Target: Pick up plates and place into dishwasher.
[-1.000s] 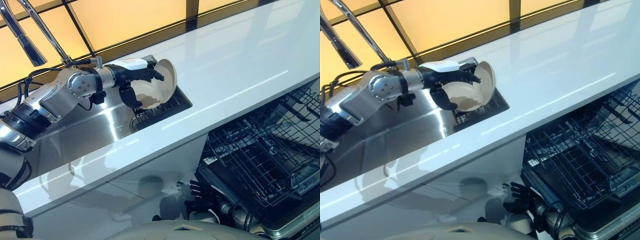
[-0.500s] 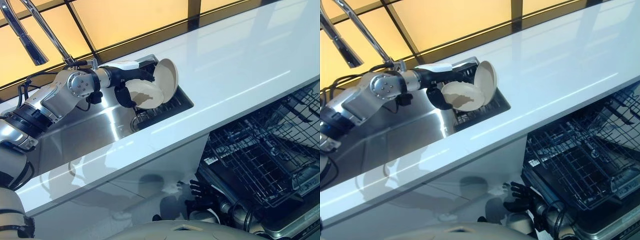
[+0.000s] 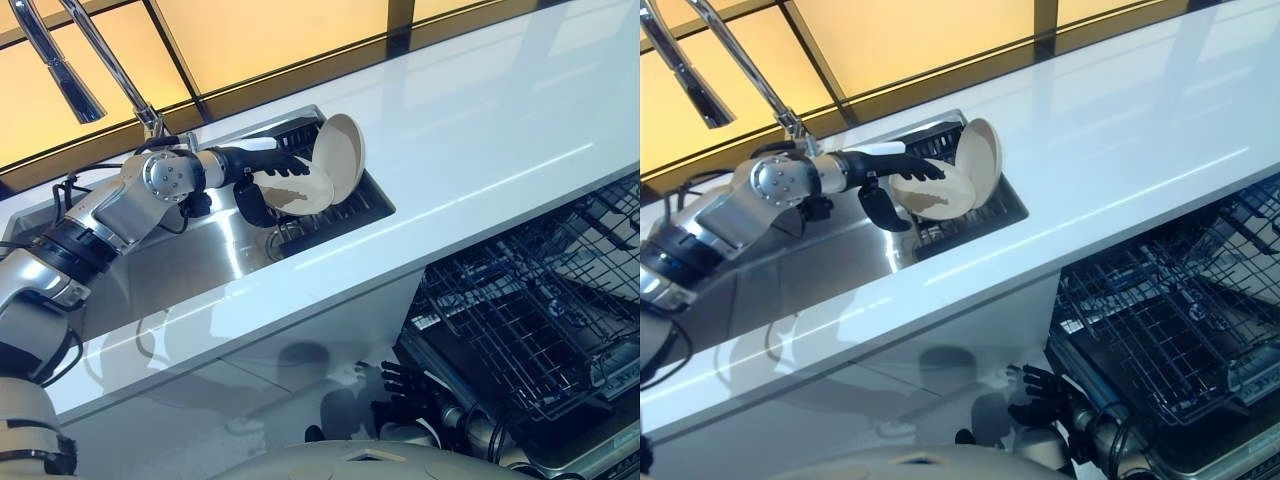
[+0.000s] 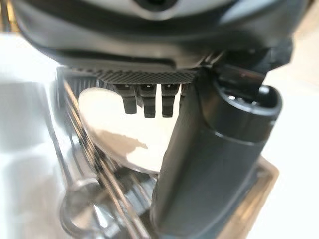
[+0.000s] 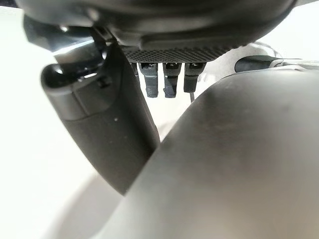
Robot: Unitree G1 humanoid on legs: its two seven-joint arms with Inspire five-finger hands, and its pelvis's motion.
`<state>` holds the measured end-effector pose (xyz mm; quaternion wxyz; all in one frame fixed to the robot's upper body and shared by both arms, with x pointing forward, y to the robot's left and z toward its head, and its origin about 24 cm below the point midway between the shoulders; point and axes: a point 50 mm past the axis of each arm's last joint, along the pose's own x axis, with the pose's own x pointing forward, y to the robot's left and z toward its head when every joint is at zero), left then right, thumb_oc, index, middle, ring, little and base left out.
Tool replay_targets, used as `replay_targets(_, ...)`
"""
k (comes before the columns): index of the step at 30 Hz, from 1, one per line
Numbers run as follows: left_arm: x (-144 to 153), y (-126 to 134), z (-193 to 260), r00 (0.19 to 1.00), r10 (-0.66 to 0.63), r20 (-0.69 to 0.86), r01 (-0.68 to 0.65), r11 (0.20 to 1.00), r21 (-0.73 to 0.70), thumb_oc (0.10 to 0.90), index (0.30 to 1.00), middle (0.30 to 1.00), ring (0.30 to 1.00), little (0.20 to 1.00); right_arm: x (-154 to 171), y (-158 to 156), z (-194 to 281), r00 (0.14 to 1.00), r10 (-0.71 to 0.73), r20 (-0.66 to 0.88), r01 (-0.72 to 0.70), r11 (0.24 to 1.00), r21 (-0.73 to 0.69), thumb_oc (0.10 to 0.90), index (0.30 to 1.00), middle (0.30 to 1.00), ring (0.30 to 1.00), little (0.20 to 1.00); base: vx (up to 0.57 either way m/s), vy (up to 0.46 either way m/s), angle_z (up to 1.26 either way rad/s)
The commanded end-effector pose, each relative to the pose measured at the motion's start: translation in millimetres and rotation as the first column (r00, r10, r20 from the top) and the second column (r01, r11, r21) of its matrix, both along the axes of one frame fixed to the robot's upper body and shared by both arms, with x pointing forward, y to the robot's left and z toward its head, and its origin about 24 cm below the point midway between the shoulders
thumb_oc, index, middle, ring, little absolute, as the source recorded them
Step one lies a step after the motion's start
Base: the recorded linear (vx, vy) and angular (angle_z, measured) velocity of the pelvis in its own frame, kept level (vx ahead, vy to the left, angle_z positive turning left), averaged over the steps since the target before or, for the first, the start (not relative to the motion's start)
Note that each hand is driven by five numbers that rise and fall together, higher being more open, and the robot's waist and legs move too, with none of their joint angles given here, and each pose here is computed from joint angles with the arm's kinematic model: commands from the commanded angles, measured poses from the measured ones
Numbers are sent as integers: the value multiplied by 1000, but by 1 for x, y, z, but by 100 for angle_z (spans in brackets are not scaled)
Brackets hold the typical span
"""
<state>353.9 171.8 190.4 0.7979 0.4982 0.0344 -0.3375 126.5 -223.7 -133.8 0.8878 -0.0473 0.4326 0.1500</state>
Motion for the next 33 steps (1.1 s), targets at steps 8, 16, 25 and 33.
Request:
replay_targets(8,12,9,43,987,91,132,-70,985,-157,800,900,900,900,900,35,7,14,992,7,130,-10,1000,20,800,900,900,900,900,0,0,0)
replay_targets(16,14,2,43,975,89,202,-65,990,-122,800,900,900,900,900,34,7,13,991,0,137,-2,1000,15,800,900,900,900,900,0,0,0)
replay_targets(25,13,4,71,864,34,502,-53,998,22,800,900,900,900,900,30,2,13,991,20,131,-19,1000,-6,800,900,900,900,900,15,0,-1)
replay_targets(33,2,-8,91,772,-96,628,-10,986,164,800,900,900,900,900,28,1,14,991,28,130,-28,1000,0,800,900,900,900,900,2,0,0)
